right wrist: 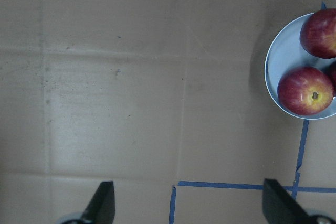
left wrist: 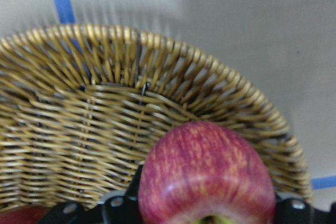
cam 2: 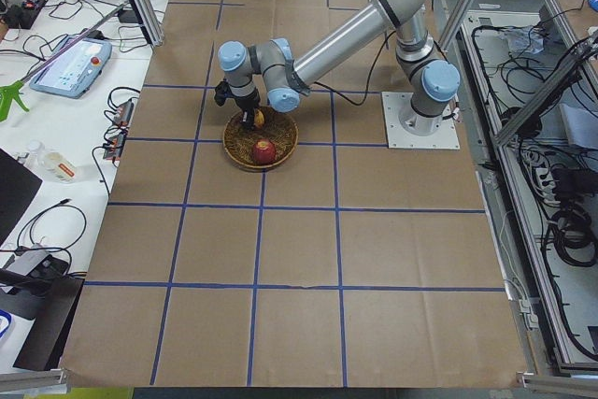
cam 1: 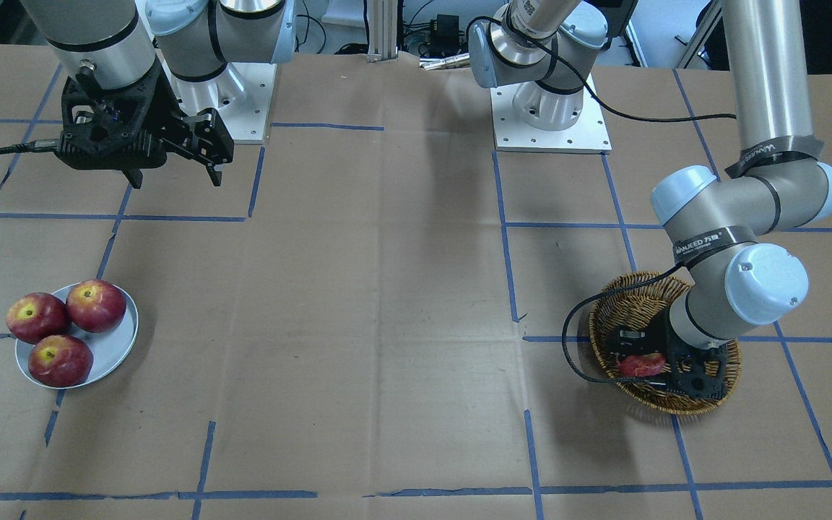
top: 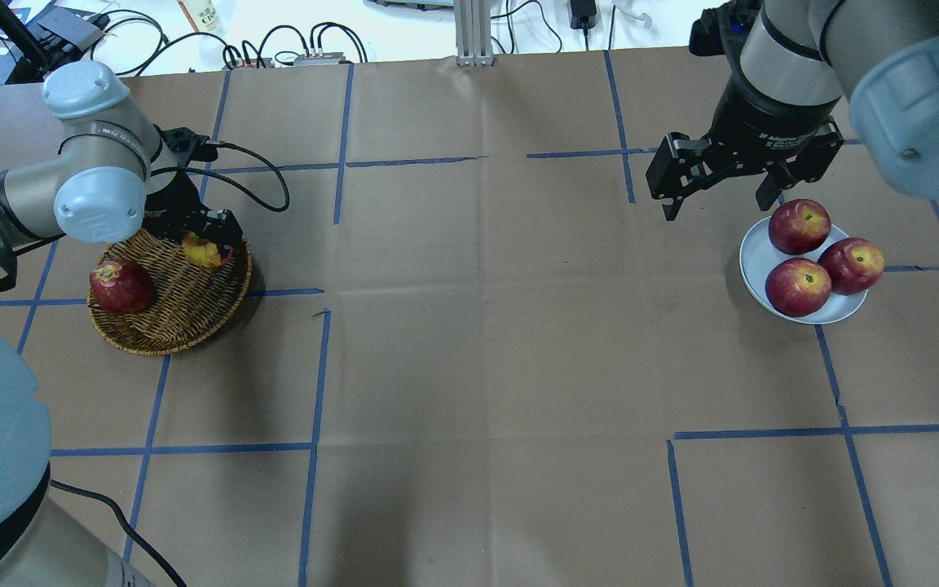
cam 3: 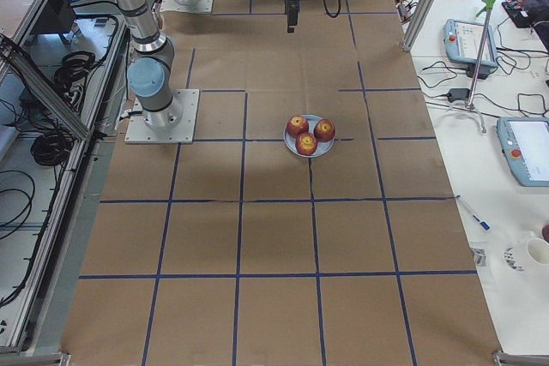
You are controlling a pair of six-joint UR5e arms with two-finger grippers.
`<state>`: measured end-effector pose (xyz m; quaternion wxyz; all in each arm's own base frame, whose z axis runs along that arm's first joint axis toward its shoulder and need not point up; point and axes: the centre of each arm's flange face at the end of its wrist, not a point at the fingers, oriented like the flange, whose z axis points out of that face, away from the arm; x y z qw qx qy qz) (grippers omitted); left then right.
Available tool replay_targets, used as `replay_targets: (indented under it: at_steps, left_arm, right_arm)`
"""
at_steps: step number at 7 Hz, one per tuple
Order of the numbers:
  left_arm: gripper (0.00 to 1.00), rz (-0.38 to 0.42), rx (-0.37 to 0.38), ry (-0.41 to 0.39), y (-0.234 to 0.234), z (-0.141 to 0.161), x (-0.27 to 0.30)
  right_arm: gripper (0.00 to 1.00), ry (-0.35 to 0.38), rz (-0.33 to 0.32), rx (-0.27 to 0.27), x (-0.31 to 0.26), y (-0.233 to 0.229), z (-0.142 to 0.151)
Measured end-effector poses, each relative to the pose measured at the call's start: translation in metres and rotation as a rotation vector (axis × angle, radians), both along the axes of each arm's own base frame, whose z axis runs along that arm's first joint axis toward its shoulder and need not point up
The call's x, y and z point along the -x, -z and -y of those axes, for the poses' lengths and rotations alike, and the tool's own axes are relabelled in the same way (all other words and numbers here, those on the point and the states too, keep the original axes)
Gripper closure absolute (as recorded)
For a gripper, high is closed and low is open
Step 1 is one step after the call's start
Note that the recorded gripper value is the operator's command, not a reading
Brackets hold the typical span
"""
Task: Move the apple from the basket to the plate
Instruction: 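Carry the apple with the left gripper toward the table center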
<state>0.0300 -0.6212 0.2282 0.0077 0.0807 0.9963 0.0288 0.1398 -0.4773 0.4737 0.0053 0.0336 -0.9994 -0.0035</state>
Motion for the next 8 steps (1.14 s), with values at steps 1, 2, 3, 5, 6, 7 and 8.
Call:
replay_targets:
  at_steps: [1,2,3,5,6,7,8]
  left_arm:
    - [0.63,0.009,0.022,-0.010,-0.029,0.001,0.027]
    - [0.62,0.017,0.038,-0.051,-0.052,-0.005,0.075]
    - [0.62,0.023,0.055,-0.116,-0.063,-0.014,0.135]
    - [0.62,0.017,0.096,-0.187,-0.050,-0.034,0.251]
    - [0.62,0.003,0.128,-0.205,-0.030,-0.041,0.298]
    - [0.60,-0.005,0.146,-0.195,-0.004,-0.051,0.338]
    - [0.59,-0.006,0.144,-0.176,0.016,-0.062,0.364]
  right_arm:
    - [0.00,0.000,0.000,0.000,0.000,0.000,0.000]
    - [0.00,0.000,0.000,0.000,0.000,0.000,0.000]
    - [0.00,0.000,0.000,0.000,0.000,0.000,0.000]
    - [0.00,0.000,0.000,0.000,0.000,0.000,0.000]
    - [0.00,0.000,0.000,0.000,0.000,0.000,0.000]
    - [0.00,0.000,0.000,0.000,0.000,0.000,0.000]
    - [0.00,0.000,0.000,0.000,0.000,0.000,0.000]
